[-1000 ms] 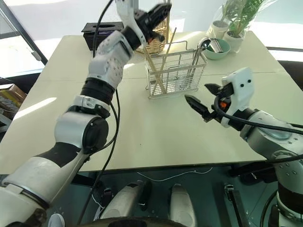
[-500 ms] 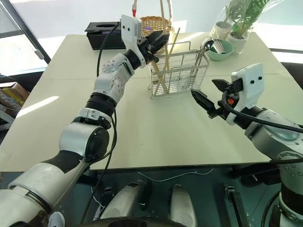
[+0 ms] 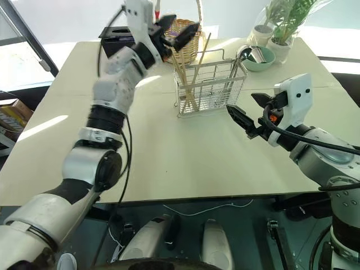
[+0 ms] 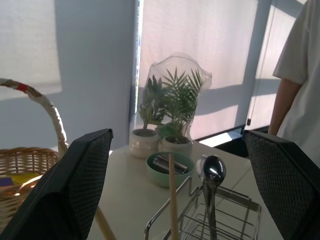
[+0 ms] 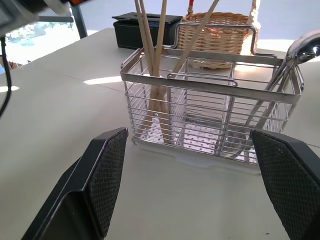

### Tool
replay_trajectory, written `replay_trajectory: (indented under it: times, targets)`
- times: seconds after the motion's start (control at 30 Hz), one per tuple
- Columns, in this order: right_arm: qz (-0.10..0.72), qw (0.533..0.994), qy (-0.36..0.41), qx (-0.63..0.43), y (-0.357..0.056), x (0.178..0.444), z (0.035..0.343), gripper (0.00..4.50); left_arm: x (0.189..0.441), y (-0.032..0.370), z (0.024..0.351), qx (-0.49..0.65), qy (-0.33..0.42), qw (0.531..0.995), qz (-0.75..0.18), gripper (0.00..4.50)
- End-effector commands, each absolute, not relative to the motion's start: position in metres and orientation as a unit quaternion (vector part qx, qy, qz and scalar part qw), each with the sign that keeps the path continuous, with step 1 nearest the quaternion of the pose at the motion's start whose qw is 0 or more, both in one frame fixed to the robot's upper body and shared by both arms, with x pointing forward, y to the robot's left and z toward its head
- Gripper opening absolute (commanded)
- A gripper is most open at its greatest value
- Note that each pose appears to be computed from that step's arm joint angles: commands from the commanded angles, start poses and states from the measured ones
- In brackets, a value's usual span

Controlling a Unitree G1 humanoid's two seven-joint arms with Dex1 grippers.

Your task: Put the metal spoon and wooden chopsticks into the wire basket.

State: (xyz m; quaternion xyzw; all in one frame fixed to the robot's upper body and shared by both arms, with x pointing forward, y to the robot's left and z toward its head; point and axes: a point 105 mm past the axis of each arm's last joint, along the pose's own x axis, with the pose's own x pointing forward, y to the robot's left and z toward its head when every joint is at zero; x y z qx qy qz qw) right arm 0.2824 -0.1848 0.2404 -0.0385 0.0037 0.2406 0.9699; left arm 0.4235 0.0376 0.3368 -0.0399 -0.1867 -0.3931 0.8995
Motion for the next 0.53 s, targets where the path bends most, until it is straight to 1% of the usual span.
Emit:
replay_trajectory:
  times: [0.03,0.07,0.13,0.23,0.3,0.37,0.53]
  targets:
    - [0.245,0.968,-0.026,-0.048,-0.186,0.284,0.255,4.05,0.398,0.062,0.354,0.035,-0.184,0.881,-0.435,4.37]
    - [0.246,0.968,-0.026,-0.049,-0.187,0.286,0.255,4.05,0.393,0.073,0.349,0.079,-0.173,0.879,-0.438,4.37]
    - [0.252,0.966,-0.023,-0.052,-0.188,0.289,0.255,4.05,0.382,0.098,0.325,0.169,-0.12,0.865,-0.457,4.37]
    - [0.252,0.966,-0.019,-0.057,-0.193,0.294,0.253,4.05,0.364,0.125,0.289,0.25,-0.047,0.839,-0.481,4.37]
    - [0.249,0.967,-0.018,-0.06,-0.198,0.298,0.253,4.05,0.358,0.138,0.272,0.271,-0.012,0.834,-0.481,4.37]
    - [0.246,0.967,-0.014,-0.069,-0.201,0.302,0.252,4.05,0.353,0.143,0.262,0.293,0.003,0.824,-0.485,4.37]
    - [0.24,0.967,-0.008,-0.083,-0.206,0.308,0.249,4.05,0.341,0.136,0.246,0.292,0.022,0.806,-0.514,4.37]
